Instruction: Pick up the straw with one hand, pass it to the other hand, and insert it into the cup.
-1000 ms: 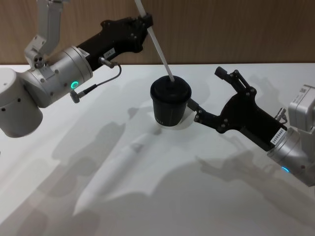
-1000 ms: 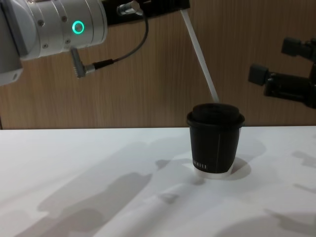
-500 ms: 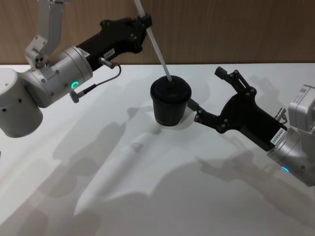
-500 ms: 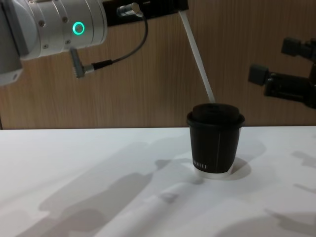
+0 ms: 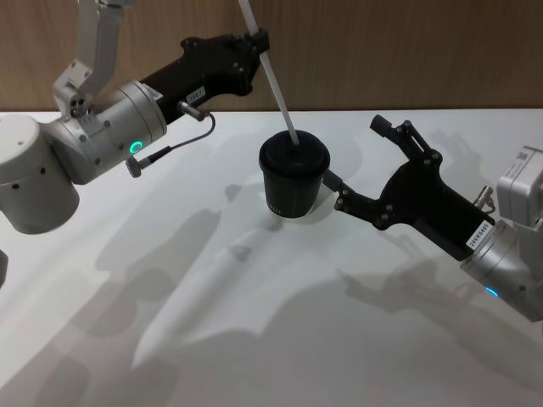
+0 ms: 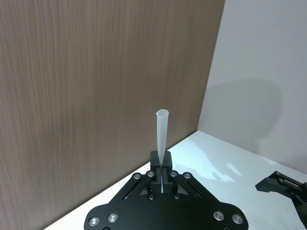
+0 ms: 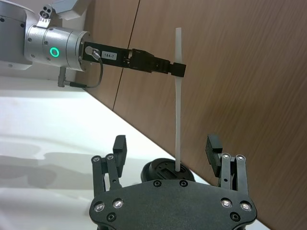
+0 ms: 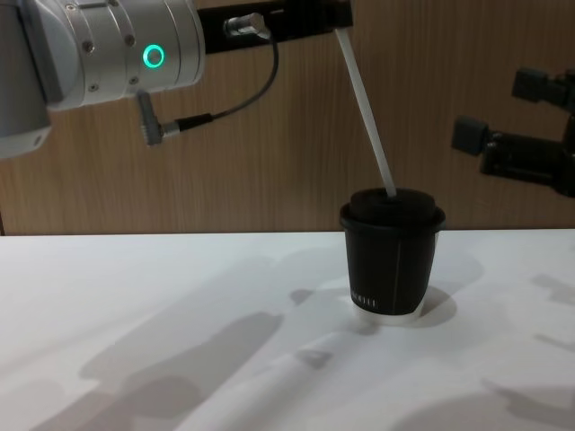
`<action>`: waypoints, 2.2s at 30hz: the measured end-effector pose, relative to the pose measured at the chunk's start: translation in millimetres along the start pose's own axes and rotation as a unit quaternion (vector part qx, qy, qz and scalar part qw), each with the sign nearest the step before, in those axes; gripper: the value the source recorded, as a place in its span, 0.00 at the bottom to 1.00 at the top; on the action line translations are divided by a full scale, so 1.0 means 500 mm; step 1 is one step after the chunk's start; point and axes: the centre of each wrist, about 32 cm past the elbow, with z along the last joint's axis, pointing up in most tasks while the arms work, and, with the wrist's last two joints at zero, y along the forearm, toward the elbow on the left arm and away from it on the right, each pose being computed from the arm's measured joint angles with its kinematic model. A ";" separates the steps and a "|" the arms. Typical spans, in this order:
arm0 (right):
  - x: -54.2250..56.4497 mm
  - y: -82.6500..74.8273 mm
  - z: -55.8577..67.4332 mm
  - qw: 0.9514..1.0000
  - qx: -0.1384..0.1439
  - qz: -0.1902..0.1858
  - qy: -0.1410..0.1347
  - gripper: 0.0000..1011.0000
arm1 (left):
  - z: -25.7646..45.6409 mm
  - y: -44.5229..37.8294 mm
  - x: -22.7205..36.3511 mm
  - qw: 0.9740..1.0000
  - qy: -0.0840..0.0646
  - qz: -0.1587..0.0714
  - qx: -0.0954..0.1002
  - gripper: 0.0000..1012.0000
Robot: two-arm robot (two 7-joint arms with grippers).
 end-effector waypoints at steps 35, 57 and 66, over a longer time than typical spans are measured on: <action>0.000 0.000 0.000 1.000 0.000 0.000 0.000 0.99 | 0.008 0.005 -0.001 1.000 -0.011 0.000 -0.009 0.02; 0.000 0.000 0.000 1.000 0.000 0.000 0.000 0.99 | 0.011 0.007 -0.002 1.000 -0.013 -0.002 -0.013 0.02; 0.000 0.000 0.000 1.000 0.000 0.000 0.000 0.99 | 0.007 0.002 -0.003 1.000 -0.020 0.000 -0.013 0.02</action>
